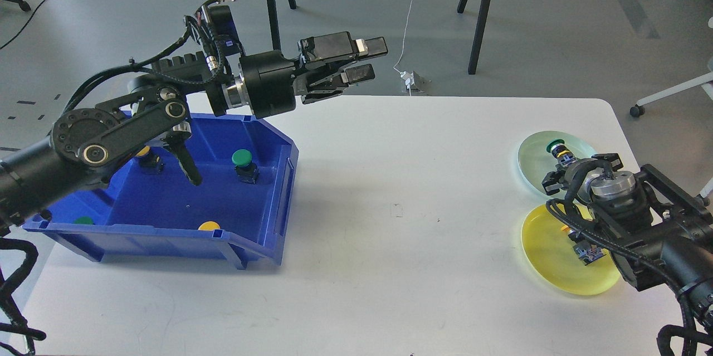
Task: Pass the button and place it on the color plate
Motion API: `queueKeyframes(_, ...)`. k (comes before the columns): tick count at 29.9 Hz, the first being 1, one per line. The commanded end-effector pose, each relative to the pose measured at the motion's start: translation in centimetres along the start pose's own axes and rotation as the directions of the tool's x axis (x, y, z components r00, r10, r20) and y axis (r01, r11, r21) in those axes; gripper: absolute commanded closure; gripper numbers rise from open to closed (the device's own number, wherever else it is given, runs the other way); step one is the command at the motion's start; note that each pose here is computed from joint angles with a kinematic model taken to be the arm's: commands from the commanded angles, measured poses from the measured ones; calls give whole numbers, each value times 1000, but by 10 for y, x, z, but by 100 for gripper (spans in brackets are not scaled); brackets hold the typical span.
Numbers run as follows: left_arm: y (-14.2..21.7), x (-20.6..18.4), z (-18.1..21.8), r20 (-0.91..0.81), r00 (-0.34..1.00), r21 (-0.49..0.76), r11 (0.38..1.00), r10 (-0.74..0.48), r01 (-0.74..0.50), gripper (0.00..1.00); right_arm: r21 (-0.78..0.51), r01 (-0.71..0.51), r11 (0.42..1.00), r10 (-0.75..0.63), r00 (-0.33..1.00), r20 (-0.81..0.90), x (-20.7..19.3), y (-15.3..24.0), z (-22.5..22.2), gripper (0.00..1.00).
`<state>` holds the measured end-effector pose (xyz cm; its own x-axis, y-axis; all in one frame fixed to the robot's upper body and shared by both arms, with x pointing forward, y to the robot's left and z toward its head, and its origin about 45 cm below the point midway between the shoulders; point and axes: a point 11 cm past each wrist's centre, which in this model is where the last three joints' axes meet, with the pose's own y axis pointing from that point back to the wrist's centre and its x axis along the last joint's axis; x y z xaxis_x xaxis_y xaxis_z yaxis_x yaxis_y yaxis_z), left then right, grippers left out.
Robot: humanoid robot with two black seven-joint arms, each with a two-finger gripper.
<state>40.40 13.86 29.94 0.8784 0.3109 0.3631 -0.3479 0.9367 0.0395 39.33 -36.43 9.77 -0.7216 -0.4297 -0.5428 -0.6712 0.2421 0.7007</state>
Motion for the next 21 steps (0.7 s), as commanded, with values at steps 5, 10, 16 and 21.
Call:
queueKeyframes(5,0,0,0,-3,1000,0,1000,3,-3,17,-11,3,1000,-4,1000,-8,4,2,5,16)
queueKeyframes(10,6,10,-4,-58,997,-9,998,55,-56,12,-34,84,996,-85,996,-31,-11,16,10,2)
queueKeyframes(16,26,31,-7,-195,964,-48,980,179,-192,11,-50,282,958,-285,923,-259,-34,68,8,2)
queueKeyframes(21,90,41,-12,-390,856,-110,906,339,-409,7,-121,574,810,-561,699,-444,-47,109,6,2)
